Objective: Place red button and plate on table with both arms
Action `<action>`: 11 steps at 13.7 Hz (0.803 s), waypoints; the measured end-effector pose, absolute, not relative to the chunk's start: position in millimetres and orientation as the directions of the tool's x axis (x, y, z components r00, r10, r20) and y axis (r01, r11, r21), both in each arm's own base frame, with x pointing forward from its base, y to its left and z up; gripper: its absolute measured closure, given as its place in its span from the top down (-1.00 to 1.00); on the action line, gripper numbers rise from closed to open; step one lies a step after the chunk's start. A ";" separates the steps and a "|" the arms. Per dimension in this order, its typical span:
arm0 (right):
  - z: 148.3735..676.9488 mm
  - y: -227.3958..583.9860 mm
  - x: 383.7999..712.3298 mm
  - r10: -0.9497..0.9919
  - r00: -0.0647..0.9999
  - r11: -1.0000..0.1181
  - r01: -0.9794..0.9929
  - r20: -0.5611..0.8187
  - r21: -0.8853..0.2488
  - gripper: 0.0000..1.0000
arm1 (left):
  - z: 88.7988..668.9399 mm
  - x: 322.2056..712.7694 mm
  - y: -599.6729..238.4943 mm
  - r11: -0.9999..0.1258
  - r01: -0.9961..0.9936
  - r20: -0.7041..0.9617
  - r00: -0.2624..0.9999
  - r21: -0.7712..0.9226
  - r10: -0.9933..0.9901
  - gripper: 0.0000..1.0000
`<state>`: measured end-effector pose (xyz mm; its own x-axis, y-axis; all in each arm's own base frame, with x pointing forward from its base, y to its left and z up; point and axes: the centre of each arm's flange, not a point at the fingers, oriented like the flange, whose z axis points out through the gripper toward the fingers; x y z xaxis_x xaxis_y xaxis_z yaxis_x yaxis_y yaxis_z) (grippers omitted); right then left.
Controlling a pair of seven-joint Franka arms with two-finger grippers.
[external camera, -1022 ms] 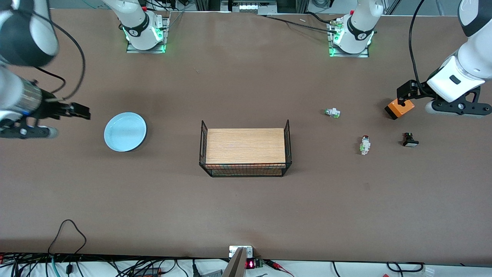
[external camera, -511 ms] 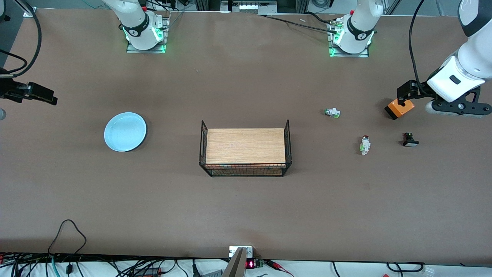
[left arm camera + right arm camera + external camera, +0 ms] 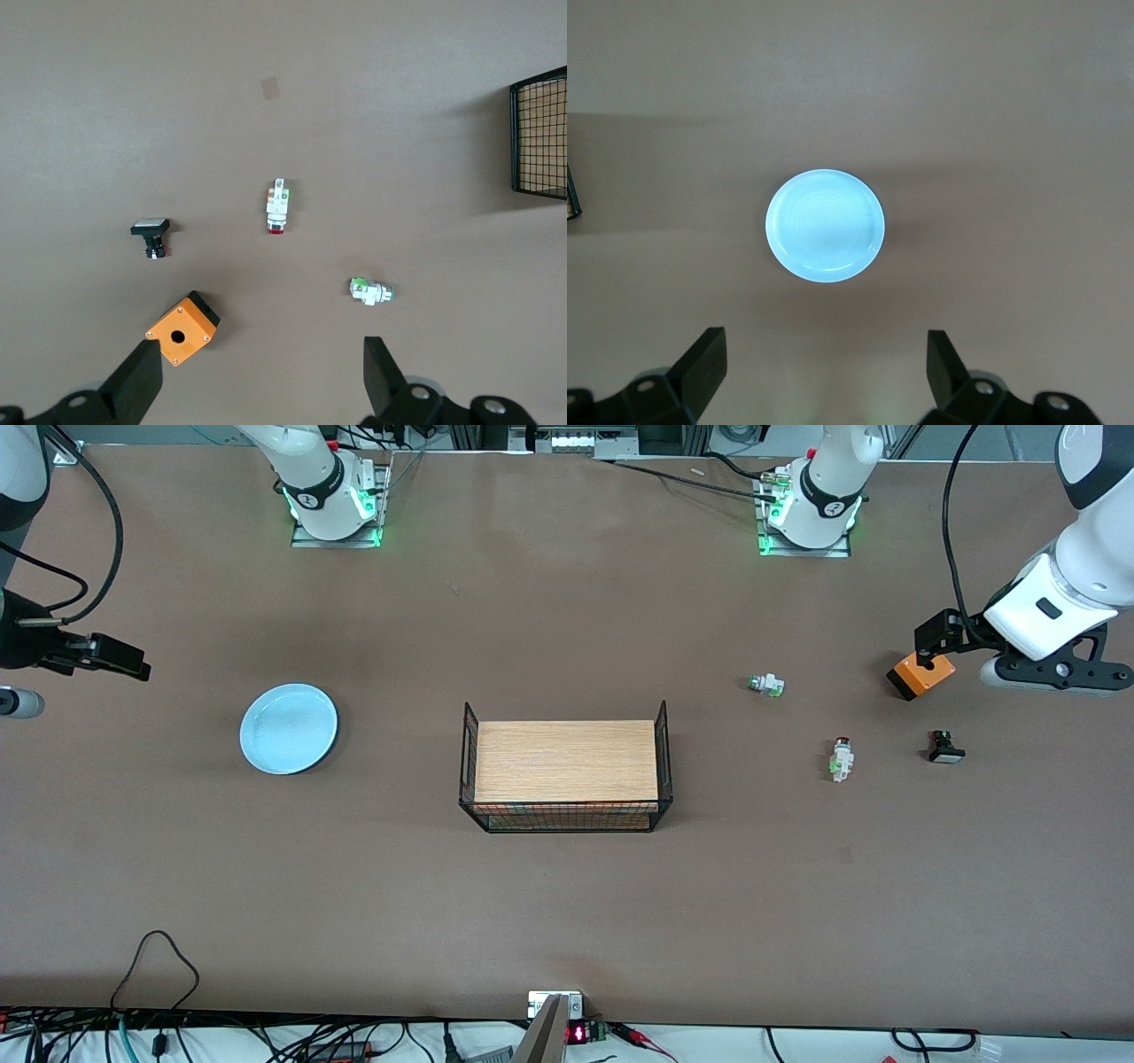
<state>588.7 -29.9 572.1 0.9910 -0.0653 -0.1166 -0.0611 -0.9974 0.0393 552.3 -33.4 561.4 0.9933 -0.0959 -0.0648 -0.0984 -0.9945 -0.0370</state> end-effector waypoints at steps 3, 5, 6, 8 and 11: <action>577.8 -33.1 570.3 -0.067 0.992 -0.997 -0.064 -0.103 0.033 1.00 | 561.5 552.3 -33.4 -0.994 -0.098 -0.065 0.993 -0.037 -0.096 1.00; 584.3 -33.7 557.3 -0.068 0.993 -0.997 -0.065 -0.096 0.031 1.00 | 561.5 552.3 -33.5 -0.994 -0.098 -0.065 0.993 -0.037 -0.096 1.00; 587.6 -33.7 553.7 -0.068 0.994 -0.997 -0.065 -0.091 0.030 1.00 | 561.5 552.3 -33.5 -0.994 -0.098 -0.065 0.993 -0.037 -0.096 1.00; 591.9 -33.7 551.7 -0.067 0.994 -0.997 -0.065 -0.081 0.029 1.00 | 561.5 552.3 -33.4 -0.994 -0.098 -0.065 0.993 -0.037 -0.096 1.00; 592.8 -31.9 552.8 -0.057 0.996 -0.998 -0.055 -0.072 0.028 1.00 | 561.5 552.3 -33.5 -0.994 -0.098 -0.065 0.993 -0.037 -0.096 1.00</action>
<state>552.8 -31.9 592.8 0.9957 -0.0573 -0.0723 -0.0554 -0.9981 0.0279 552.3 -33.5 561.5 0.9933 -0.0959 -0.0647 -0.0985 -0.9945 -0.0370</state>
